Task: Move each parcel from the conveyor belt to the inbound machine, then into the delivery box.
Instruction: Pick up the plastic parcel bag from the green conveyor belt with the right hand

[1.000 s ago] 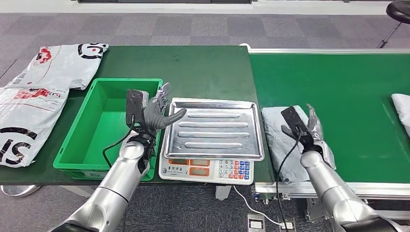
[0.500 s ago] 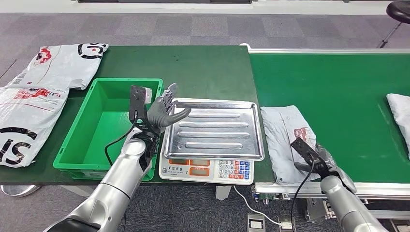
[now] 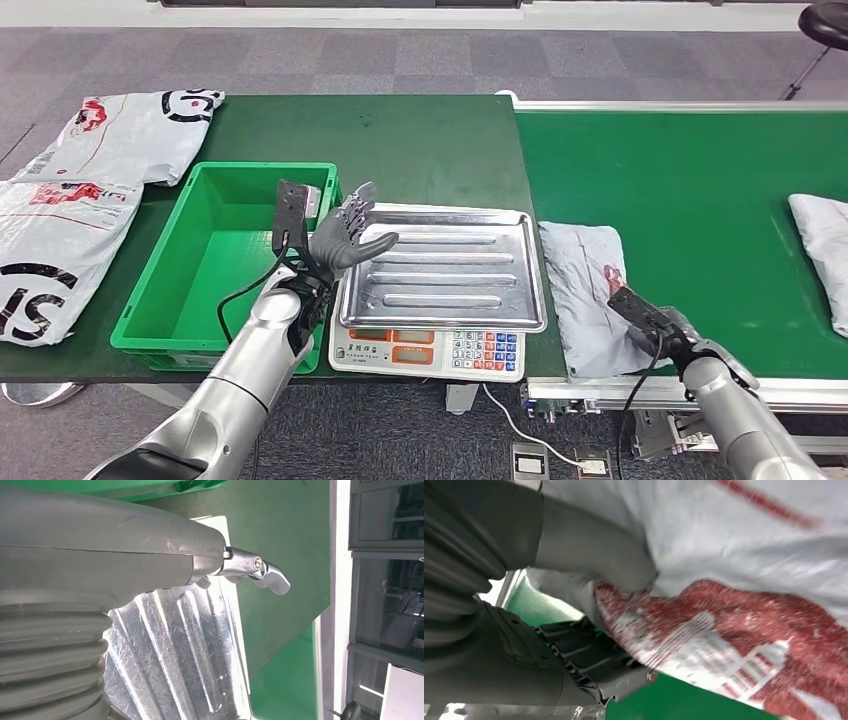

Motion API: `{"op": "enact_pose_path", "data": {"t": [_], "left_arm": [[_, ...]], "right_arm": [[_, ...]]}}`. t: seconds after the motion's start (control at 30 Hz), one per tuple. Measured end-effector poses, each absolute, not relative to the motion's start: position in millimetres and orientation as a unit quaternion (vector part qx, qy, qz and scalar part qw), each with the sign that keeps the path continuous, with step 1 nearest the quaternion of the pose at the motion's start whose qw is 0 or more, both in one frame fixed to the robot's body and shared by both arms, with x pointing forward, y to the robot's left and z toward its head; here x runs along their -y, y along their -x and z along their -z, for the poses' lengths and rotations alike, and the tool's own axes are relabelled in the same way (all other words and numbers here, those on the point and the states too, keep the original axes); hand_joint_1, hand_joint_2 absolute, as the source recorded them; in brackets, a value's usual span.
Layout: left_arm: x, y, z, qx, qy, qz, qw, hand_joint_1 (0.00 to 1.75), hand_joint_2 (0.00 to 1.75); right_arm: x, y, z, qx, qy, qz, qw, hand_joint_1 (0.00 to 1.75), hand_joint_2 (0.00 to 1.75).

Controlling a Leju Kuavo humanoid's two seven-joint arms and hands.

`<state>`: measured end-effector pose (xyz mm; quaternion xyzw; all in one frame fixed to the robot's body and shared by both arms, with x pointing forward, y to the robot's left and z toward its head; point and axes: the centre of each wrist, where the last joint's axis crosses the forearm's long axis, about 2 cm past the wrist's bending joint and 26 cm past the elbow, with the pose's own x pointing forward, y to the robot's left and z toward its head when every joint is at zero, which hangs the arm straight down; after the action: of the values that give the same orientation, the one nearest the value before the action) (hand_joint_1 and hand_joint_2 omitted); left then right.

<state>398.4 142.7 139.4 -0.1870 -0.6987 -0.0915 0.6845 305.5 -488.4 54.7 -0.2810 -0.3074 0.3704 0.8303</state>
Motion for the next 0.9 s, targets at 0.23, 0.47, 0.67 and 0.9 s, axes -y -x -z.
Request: {"op": "enact_pose_path", "data": {"t": [0.23,0.47,0.67,0.9], "left_arm": [[-145,-400,-141,0.708,0.158,0.099,0.681,0.00,1.75],[-146,-399,-142,0.710,0.143,0.099,0.682,0.00,1.75],[-145,-399,-141,0.712,0.137,0.097,0.682,0.00,1.75],[-142,-398,-141,0.712,0.141,0.099,0.680,0.00,1.75]], "right_arm": [[485,-317,-63,0.345,0.292,-0.347,0.822,1.75,1.75],[466,-342,-93,0.488,0.376,-0.255,0.745,1.75,1.75],[449,-371,-159,0.626,0.414,-0.178,0.636,1.75,1.75],[429,-392,-214,0.702,0.435,-0.136,0.547,1.75,1.75]]}}
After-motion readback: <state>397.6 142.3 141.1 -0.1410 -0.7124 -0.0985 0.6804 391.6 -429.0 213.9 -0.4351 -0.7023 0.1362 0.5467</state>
